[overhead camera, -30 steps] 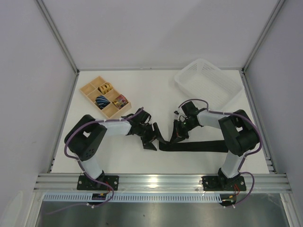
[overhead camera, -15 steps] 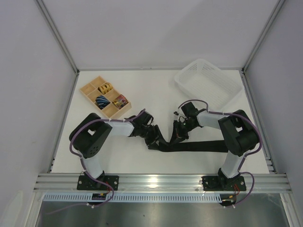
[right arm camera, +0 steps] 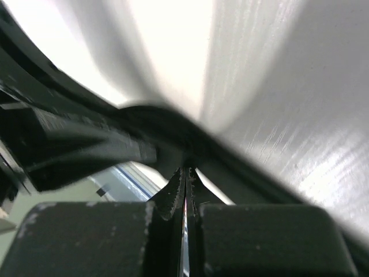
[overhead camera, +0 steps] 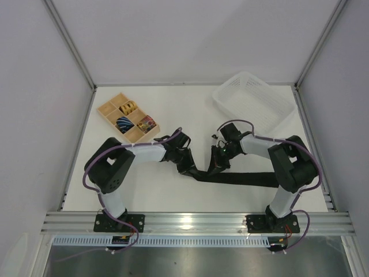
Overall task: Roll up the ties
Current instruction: Roll the tie
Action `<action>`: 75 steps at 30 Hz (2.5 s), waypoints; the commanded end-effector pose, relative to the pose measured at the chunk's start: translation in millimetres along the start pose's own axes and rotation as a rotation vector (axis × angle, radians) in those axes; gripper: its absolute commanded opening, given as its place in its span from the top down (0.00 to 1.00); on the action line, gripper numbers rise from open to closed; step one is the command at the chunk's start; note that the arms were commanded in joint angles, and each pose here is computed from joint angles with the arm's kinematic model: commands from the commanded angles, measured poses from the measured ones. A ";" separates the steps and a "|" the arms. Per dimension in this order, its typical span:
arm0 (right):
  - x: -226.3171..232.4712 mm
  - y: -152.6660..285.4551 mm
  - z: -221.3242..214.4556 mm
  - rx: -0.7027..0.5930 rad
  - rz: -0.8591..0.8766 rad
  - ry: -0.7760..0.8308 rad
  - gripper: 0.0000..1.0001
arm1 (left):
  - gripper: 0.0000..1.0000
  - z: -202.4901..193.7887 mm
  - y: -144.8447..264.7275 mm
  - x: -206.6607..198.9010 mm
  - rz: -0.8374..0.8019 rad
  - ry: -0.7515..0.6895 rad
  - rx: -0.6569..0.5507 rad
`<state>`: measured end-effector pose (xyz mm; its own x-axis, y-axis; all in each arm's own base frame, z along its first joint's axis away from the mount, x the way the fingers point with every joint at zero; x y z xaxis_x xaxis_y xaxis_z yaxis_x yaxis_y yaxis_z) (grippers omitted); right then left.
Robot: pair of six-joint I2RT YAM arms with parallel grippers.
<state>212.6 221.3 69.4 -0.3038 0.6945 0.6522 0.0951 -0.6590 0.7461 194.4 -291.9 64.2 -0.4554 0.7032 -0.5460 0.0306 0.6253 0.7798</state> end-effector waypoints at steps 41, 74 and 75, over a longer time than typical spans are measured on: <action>43.9 -36.0 70.2 -0.131 0.125 0.026 1.00 | 0.99 13.3 8.5 -40.5 0.230 -0.332 -0.205; 43.9 -25.6 76.6 -0.101 0.109 0.052 1.00 | 1.00 3.3 41.6 -15.2 0.255 -0.300 -0.302; 42.2 -26.6 75.9 -0.100 0.103 0.052 1.00 | 0.99 5.1 44.2 -14.4 0.247 -0.299 -0.310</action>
<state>246.1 279.2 67.6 -0.2368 0.6462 0.7255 0.1385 -0.7167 0.6835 212.5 -268.6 89.7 -0.1776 0.9492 -0.2599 -0.1934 0.2253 0.9549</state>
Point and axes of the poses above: each gripper's point midway between its finger pads, its own y axis back along the fingers, its own x axis along the line the jaws close on, z = x × y, the point moved 5 cm from there along y, back along the fingers, and after that the axes turned 13 degrees about y, right-handed, at the moved point
